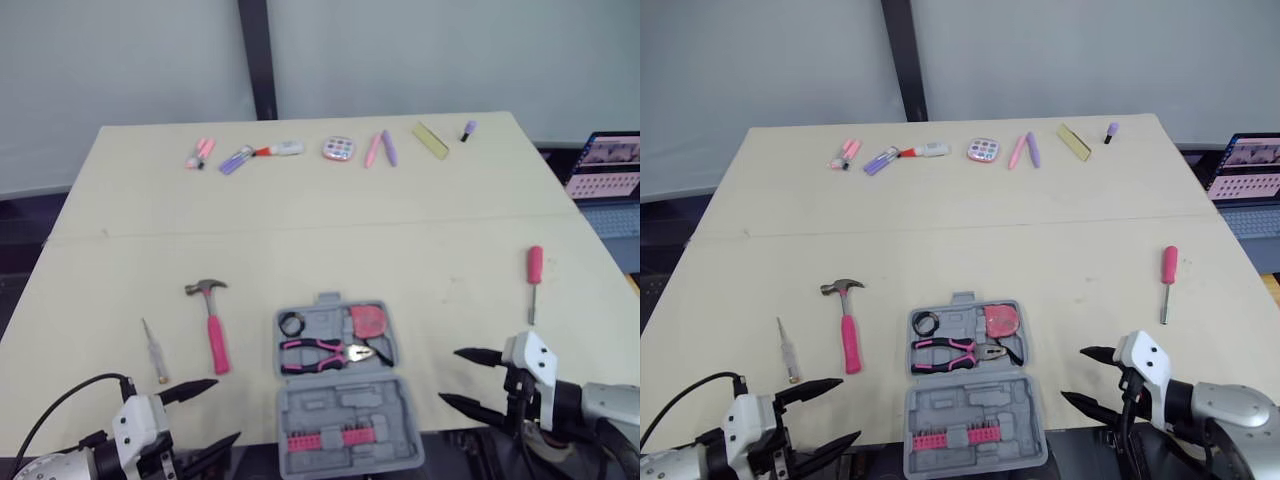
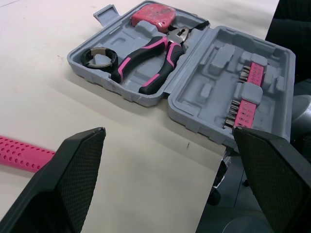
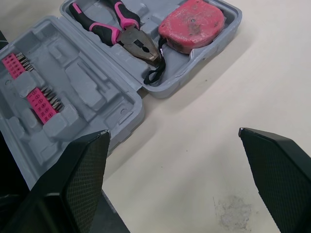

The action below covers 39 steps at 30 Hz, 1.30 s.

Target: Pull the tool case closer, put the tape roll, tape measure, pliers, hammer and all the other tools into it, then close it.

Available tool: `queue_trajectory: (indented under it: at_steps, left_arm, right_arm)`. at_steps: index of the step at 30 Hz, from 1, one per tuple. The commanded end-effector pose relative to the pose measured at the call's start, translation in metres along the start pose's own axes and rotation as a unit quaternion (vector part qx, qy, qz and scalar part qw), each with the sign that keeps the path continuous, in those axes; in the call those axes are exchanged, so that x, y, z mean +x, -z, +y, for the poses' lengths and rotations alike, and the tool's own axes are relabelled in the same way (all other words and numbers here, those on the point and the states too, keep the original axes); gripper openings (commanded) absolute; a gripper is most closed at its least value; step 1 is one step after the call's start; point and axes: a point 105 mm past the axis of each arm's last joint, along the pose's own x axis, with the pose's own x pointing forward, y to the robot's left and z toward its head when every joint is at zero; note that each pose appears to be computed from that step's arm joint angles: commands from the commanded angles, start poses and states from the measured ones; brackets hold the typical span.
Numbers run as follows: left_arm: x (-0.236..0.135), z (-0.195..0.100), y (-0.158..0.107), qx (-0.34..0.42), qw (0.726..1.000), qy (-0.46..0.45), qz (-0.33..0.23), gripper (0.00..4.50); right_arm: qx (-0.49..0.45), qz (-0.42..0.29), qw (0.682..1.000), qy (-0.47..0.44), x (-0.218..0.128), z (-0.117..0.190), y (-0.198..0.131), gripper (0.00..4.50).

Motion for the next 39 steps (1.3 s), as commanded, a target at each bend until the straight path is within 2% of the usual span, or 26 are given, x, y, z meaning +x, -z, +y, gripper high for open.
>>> queue_trajectory:
  at_steps: [1, 5, 7, 9, 12, 13, 18, 19, 20, 25, 31, 34, 36, 39]
  left_arm:
    - [-0.002, 0.001, -0.007, 0.013, 1.0, -0.004, -0.006, 4.5]
    - [-0.002, 0.003, -0.008, 0.006, 1.0, -0.012, -0.004, 4.5]
    - [0.005, 0.012, -0.017, -0.013, 0.999, -0.036, -0.018, 4.5]
    - [0.012, 0.015, -0.022, -0.002, 1.0, -0.027, -0.009, 4.5]
    - [0.018, 0.015, -0.02, 0.012, 1.0, 0.006, 0.026, 3.7]
    - [0.019, 0.017, -0.019, 0.014, 0.999, 0.007, 0.033, 3.31]
    - [0.025, 0.021, -0.013, 0.02, 0.998, 0.022, 0.058, 0.76]
    - [0.028, 0.021, -0.01, 0.023, 0.997, 0.029, 0.063, 0.19]
    - [0.033, 0.022, -0.008, 0.024, 0.997, 0.034, 0.065, 0.0]
    - [0.054, 0.021, 0.001, 0.029, 0.995, 0.06, 0.072, 0.0]
    - [0.07, 0.019, 0.006, 0.029, 0.993, 0.085, 0.072, 0.0]
    - [0.071, 0.019, 0.008, 0.03, 0.993, 0.089, 0.076, 0.0]
    - [0.071, 0.018, 0.009, 0.03, 0.992, 0.092, 0.078, 0.0]
    - [0.071, 0.017, 0.01, 0.031, 0.992, 0.096, 0.078, 0.0]
  right_arm:
    - [-0.006, -0.001, 1.0, -0.008, -0.002, 0.002, -0.002, 4.47]
    - [-0.017, -0.007, 1.0, -0.018, 0.001, 0.006, -0.007, 4.47]
    - [-0.021, -0.005, 0.999, -0.028, 0.005, 0.008, -0.012, 4.47]
    - [-0.023, -0.01, 0.999, -0.025, 0.01, 0.004, -0.018, 4.47]
    - [-0.03, -0.006, 0.999, -0.029, 0.017, 0.001, -0.021, 4.5]
    - [-0.03, -0.003, 0.999, -0.031, 0.02, 0.0, -0.021, 4.5]
    - [-0.032, 0.006, 0.999, -0.027, 0.03, -0.004, -0.018, 4.5]
    - [-0.032, 0.007, 0.999, -0.026, 0.033, -0.005, -0.018, 4.24]
    - [-0.032, 0.008, 0.999, -0.027, 0.035, -0.005, -0.018, 3.94]
    - [-0.034, 0.036, 0.998, -0.033, 0.042, -0.007, -0.011, 1.87]
    - [-0.026, 0.064, 0.997, -0.036, 0.05, -0.009, -0.004, 1.87]
    - [-0.026, 0.063, 0.997, -0.031, 0.053, -0.01, -0.004, 1.0]
    - [-0.027, 0.06, 0.997, -0.033, 0.055, -0.009, -0.005, 0.04]
    - [-0.024, 0.057, 0.997, -0.036, 0.056, -0.007, -0.005, 0.04]
